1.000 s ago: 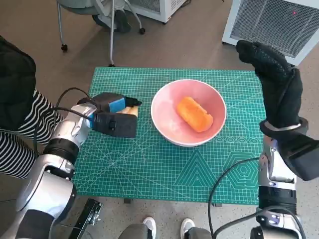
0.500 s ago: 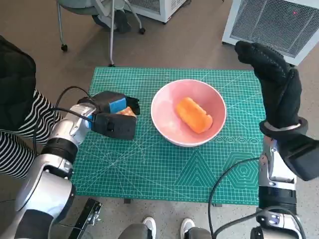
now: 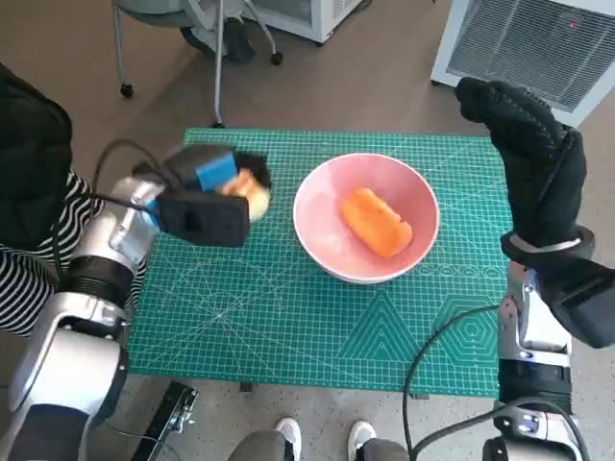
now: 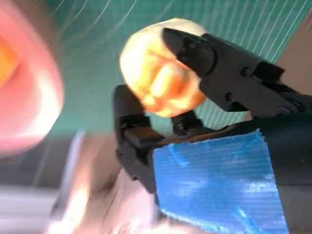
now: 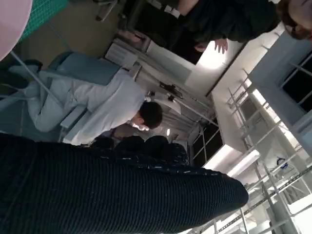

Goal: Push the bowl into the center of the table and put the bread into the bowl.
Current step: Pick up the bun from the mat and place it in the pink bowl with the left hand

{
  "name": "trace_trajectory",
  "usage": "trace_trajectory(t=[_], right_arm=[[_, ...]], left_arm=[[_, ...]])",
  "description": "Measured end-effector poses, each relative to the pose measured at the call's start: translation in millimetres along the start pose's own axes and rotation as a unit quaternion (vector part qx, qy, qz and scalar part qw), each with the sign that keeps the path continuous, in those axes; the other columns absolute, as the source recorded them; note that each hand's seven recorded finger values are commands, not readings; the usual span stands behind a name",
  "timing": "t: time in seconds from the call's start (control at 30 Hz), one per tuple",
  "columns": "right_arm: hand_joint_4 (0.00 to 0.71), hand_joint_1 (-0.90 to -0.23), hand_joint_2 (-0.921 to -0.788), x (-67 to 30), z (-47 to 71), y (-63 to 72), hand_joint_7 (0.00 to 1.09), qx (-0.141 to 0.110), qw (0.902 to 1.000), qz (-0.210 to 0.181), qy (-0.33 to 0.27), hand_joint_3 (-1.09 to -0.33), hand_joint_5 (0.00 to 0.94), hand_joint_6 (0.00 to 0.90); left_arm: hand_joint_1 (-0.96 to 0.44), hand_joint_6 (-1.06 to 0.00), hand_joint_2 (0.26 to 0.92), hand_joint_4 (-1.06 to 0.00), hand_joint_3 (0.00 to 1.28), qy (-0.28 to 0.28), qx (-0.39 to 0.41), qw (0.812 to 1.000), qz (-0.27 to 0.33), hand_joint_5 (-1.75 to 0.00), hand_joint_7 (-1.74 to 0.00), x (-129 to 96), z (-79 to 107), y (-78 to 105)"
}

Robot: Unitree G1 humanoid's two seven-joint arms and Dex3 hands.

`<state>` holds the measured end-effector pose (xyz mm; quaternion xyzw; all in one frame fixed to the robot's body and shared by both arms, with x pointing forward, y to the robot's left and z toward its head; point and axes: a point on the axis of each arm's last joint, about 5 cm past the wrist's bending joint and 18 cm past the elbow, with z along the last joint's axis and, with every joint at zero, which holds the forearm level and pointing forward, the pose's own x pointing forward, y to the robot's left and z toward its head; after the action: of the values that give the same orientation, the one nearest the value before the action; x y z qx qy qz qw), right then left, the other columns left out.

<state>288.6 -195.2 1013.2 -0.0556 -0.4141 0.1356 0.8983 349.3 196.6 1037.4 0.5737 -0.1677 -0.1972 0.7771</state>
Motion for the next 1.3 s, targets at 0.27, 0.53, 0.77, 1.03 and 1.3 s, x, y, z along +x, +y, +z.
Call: trace_trajectory(t=[0.27, 0.53, 0.77, 1.03, 1.3], right_arm=[[0.168, -0.715, -0.921, 0.2, -0.1, 0.4, 0.52, 0.001, 1.0, 0.0, 0.0, -0.665, 0.0, 0.014], [0.169, -0.717, -0.921, 0.4, -0.8, 2.1, 0.52, 0.005, 1.0, 0.0, 0.002, -0.663, 0.0, 0.017], [0.168, -0.722, -0.921, 0.1, 0.3, 2.2, 0.52, 0.004, 1.0, 0.0, -0.001, -0.664, 0.0, 0.017], [0.169, -0.719, -0.921, -3.0, 1.4, 2.4, 0.52, 0.002, 1.0, -0.001, -0.001, -0.669, 0.001, 0.01], [0.161, -0.712, -0.921, -5.7, 2.8, 1.4, 0.51, -0.002, 1.0, -0.006, -0.002, -0.685, 0.0, 0.002]], left_arm=[[0.0, -0.63, 0.915, -0.77, 0.04, -0.103, -0.004, 0.991, 0.086, -1.05, -1.19, 5, 40.4, 30.8], [0.0, -0.62, 0.92, -0.76, 0.04, -0.177, -0.02, 0.98, 0.088, -1.08, -1.17, 16, 78.4, 25.1], [-0.02, -0.5, 0.86, -0.6, 0.11, -0.185, -0.041, 0.982, 0.022, -0.76, -0.9, 31, 85.9, 1.5], [-0.19, -0.32, 0.851, -0.27, 0.03, -0.127, -0.026, 0.986, -0.102, -0.04, -0.19, 46, 91.8, -19.0], [-0.26, -0.29, 0.842, -0.17, 0.01, -0.105, -0.031, 0.985, -0.136, 0.0, -0.12, 49, 85.9, -25.4]])
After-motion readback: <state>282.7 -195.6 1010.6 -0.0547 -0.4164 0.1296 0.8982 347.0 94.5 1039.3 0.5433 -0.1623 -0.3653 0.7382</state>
